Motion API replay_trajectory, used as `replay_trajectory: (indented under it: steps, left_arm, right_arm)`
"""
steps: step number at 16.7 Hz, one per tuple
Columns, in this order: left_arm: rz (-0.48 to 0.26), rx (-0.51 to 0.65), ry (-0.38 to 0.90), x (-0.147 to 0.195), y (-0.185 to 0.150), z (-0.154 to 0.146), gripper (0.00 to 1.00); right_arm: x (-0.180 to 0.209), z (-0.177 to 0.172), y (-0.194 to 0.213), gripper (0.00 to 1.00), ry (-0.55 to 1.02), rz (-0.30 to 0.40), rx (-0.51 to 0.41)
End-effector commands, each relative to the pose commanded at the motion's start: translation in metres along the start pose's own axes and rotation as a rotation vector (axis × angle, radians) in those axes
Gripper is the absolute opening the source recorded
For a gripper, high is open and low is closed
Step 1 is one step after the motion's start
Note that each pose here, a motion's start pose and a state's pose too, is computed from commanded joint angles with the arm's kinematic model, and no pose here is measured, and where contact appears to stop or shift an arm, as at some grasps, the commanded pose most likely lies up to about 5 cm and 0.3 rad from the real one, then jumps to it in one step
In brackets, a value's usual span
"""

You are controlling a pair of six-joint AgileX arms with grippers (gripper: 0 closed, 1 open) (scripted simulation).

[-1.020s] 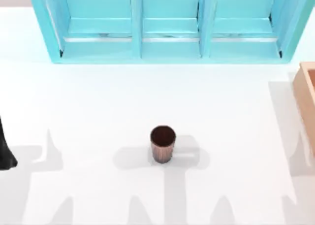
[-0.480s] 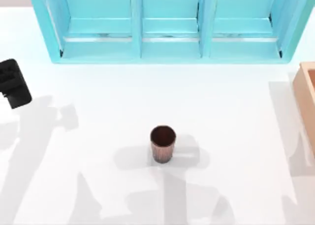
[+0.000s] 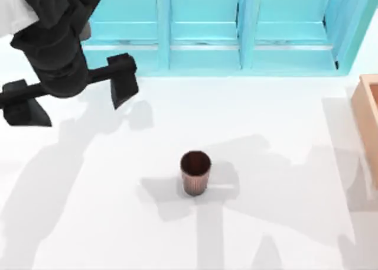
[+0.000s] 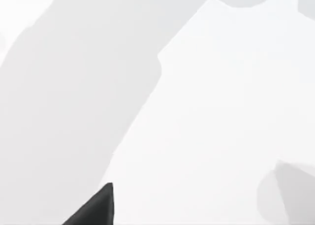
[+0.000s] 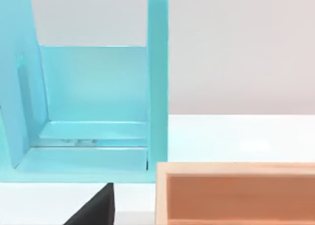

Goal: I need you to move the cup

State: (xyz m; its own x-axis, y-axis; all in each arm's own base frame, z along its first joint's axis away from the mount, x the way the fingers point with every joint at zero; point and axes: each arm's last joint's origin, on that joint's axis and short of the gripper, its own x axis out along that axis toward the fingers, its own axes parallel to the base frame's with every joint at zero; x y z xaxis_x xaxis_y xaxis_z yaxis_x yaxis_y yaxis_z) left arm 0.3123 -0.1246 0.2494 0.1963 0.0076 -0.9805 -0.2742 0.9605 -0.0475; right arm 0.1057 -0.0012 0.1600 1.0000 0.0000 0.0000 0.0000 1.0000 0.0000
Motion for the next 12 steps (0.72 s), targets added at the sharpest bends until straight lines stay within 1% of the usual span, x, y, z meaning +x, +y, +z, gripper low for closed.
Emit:
replay_trajectory:
  steps: [3,5,7,10,12]
  left_arm:
    - [0.044,0.073,0.109,0.011,-0.058,-0.001,1.0]
    - [0.056,0.131,0.155,0.014,-0.095,-0.011,1.0]
    - [0.052,0.19,0.179,0.011,-0.125,-0.025,1.0]
    - [0.032,0.264,0.195,0.003,-0.157,-0.047,1.0]
    - [0.022,0.294,0.199,0.0,-0.168,-0.056,1.0]
  right_arm:
    - [0.0,0.0,0.0,1.0,0.0,0.0,0.0]
    - [0.0,0.0,0.0,1.0,0.0,0.0,0.0]
    - [0.0,0.0,0.0,1.0,0.0,0.0,0.0]
    - [0.0,0.0,0.0,1.0,0.0,0.0,0.0]
    - [0.0,0.0,0.0,1.0,0.0,0.0,0.0]
